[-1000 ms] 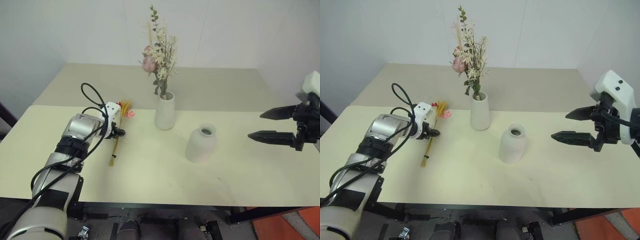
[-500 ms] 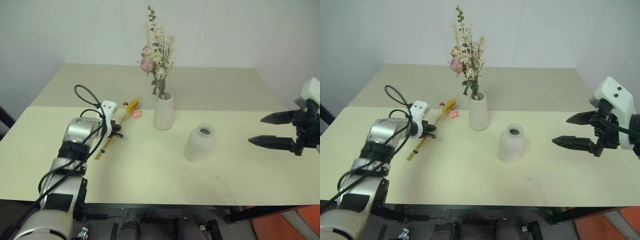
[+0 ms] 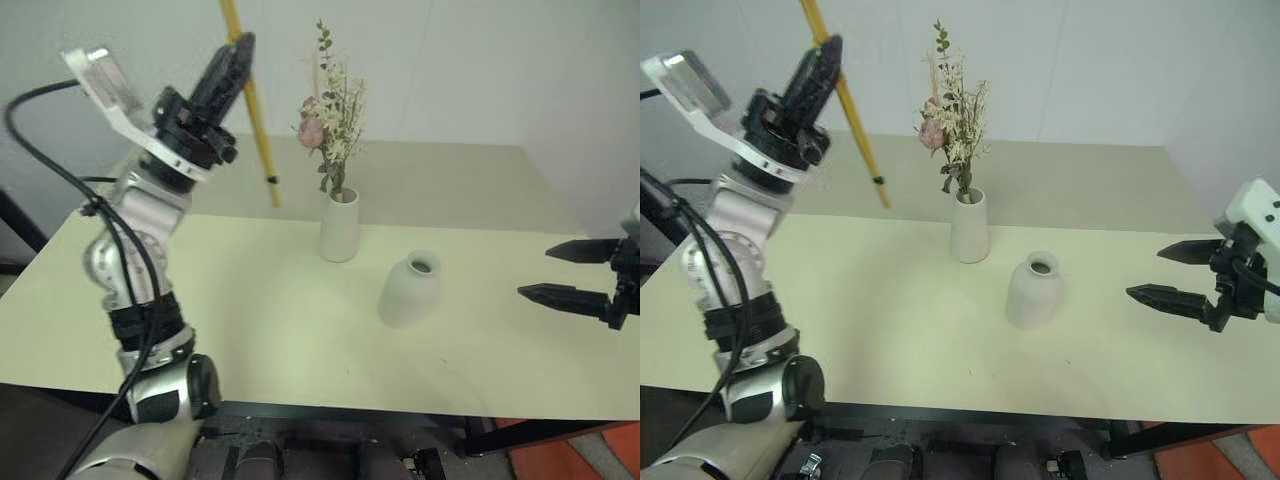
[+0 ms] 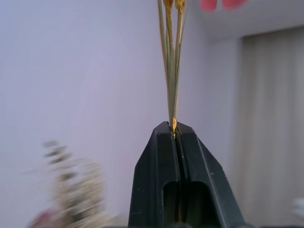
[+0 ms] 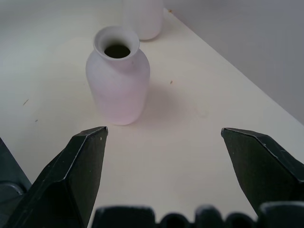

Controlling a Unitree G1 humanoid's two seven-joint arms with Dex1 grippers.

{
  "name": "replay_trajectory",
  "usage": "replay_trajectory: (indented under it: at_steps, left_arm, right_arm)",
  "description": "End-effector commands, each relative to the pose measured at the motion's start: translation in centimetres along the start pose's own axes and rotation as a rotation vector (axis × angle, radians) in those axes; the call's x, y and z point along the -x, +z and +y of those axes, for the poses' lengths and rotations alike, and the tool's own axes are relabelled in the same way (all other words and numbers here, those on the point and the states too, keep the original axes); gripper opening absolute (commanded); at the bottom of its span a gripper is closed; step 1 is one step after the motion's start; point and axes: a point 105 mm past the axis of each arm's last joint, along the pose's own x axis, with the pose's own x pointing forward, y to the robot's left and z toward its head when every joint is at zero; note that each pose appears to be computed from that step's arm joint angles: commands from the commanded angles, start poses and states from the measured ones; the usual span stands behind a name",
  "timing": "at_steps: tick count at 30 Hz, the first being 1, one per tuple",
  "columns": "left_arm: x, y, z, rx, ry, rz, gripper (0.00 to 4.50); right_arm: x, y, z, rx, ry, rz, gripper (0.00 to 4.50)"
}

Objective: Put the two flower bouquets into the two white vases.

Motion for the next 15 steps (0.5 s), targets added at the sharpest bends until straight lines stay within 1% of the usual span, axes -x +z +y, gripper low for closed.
replay_trajectory:
  at_steps: [1,3,6,11,15]
  left_arm:
    - [-2.8,-2.2,-0.6,0.082,-0.124,0.004,0.03]
    - [-4.2,-4.1,-0.6,0.160,-0.161,0.009,0.03]
    - [-5.6,-6.3,-1.0,0.199,-0.219,0.031,0.03]
    - [-7.4,-8.4,-1.8,0.277,-0.292,0.029,0.03]
    - [-7.7,-10.4,-2.2,0.294,-0.340,0.063,0.03]
  right_arm:
    - [0.9,0.9,0.1,0.046,-0.065,-0.045,4.50]
    - [0.9,0.4,0.5,0.033,-0.083,-0.045,4.50]
    - [1.1,-0.1,1.3,0.015,-0.113,-0.051,4.50]
    - [1.1,-1.1,2.6,-0.024,-0.153,-0.062,4.50]
    - [1.2,-1.4,3.3,-0.039,-0.177,-0.068,4.50]
